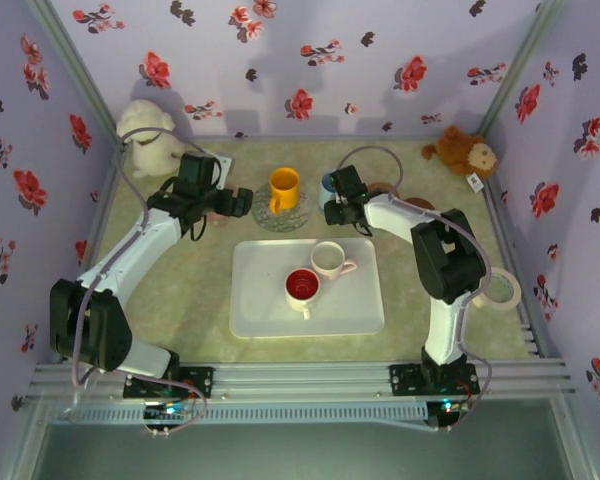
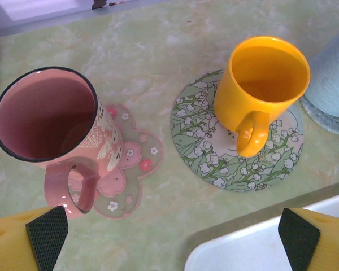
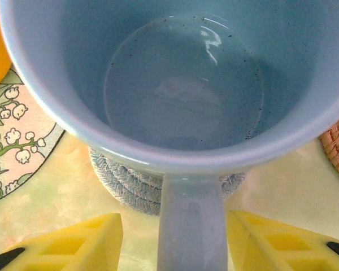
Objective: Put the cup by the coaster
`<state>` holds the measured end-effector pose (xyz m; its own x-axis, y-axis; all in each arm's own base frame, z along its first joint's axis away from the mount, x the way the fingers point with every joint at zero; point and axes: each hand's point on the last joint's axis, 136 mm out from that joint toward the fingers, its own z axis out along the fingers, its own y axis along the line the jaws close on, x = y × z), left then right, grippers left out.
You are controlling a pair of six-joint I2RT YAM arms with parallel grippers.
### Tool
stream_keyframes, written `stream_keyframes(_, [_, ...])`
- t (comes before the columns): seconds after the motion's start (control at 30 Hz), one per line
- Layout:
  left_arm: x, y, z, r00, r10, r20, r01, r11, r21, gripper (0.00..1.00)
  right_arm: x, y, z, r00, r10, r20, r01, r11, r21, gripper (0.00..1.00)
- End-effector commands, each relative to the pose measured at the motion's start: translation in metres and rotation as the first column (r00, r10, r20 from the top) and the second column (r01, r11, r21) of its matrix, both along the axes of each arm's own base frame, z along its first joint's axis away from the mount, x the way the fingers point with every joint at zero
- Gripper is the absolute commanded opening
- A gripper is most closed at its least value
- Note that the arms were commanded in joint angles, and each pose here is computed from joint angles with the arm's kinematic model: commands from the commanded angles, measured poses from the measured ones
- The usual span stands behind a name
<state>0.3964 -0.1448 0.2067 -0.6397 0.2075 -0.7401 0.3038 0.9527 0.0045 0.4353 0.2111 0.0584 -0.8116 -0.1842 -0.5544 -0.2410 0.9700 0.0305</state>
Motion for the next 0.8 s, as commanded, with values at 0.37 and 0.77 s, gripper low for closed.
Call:
stream_keyframes(0.37, [0.004,0.001,0.013,0.999,0.004,0.039,-0.003,1.000,-0.027,0.99,0.004,-0.005,0.063,0.998,-0.005,0.070,0.004,1.000,0.008,0.80])
stream_keyframes(0.77, [0.003,0.003,0.021,0.998,0.001,0.056,0.001,1.000,-0.028,0.99,-0.055,-0.031,0.133,0.995,0.070,0.077,-0.071,0.997,0.005,0.99])
